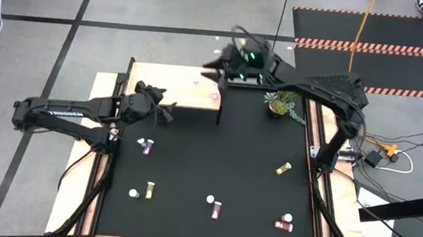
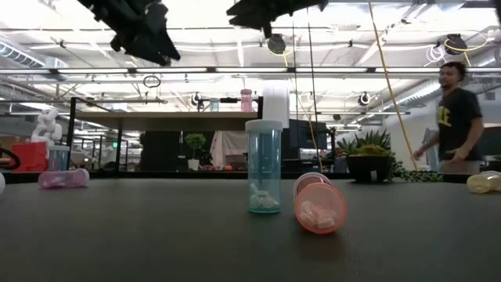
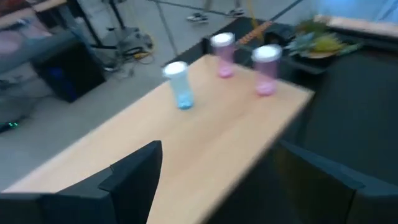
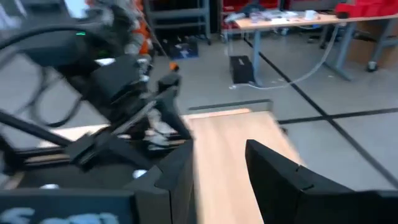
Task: Pick and place medicine bottles onto shelf by color
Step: Put the top yellow pill bottle on the shelf
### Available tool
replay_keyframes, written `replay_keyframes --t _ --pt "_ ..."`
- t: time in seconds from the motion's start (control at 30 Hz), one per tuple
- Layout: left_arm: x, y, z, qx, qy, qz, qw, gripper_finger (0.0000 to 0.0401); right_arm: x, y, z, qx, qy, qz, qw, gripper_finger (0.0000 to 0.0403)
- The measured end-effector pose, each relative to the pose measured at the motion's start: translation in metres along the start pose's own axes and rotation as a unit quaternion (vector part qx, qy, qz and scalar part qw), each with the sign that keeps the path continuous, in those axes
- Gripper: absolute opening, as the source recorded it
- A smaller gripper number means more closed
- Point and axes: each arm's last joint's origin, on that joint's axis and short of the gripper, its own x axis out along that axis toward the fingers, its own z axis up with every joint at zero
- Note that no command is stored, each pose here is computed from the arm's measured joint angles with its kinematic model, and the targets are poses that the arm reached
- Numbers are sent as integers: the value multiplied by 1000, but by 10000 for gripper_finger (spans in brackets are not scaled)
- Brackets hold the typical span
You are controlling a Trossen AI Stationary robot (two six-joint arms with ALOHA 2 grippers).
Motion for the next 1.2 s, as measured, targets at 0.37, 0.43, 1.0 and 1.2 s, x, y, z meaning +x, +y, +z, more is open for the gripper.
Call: replay_keyframes --t 0.37,0.43,1.0,1.2 --pt "-19 -51 -18 -101 45 -93 989 310 -60 95 -39 25 -42 -38 998 142" --pt "-19 -64 -25 -99 61 -105 988 310 -64 115 -41 20 -44 -42 998 141" --pt "-60 -146 -51 -89 115 -223 964 310 -34 241 -97 66 25 12 997 141" --pt "-68 -139 -48 -17 179 -218 959 310 -17 268 -124 168 44 -41 984 141"
